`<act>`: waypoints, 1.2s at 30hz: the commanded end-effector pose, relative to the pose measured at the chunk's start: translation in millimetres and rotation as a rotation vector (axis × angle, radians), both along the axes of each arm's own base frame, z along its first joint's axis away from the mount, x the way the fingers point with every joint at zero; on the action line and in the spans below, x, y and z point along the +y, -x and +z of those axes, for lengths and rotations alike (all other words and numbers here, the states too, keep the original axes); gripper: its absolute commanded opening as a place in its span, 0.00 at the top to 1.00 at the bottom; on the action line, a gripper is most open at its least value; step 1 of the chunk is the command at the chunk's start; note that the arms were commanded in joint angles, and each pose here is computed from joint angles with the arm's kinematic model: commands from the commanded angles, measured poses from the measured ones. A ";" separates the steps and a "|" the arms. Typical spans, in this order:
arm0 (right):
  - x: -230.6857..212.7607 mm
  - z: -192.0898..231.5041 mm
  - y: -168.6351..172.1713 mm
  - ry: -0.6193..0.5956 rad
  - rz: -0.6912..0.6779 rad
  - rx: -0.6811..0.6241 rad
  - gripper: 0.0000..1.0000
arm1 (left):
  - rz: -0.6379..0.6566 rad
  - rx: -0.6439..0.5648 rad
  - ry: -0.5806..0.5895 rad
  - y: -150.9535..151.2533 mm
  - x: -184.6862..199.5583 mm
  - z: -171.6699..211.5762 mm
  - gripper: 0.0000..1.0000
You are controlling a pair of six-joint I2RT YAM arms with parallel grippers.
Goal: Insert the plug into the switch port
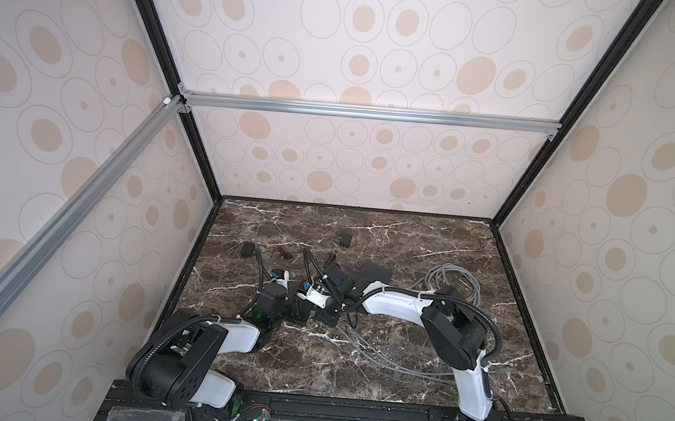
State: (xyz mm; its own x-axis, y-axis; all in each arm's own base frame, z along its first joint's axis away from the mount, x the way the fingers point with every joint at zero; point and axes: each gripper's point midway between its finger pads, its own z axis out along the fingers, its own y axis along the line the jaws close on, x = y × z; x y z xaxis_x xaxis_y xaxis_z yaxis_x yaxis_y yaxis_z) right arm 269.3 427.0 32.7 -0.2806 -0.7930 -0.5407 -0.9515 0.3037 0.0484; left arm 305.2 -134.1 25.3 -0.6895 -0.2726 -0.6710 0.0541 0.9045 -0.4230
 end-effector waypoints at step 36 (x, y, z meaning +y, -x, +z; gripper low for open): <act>-12.0 65.0 58.5 -0.263 0.072 -0.092 0.85 | -0.295 0.322 0.035 77.7 -60.2 -19.7 0.38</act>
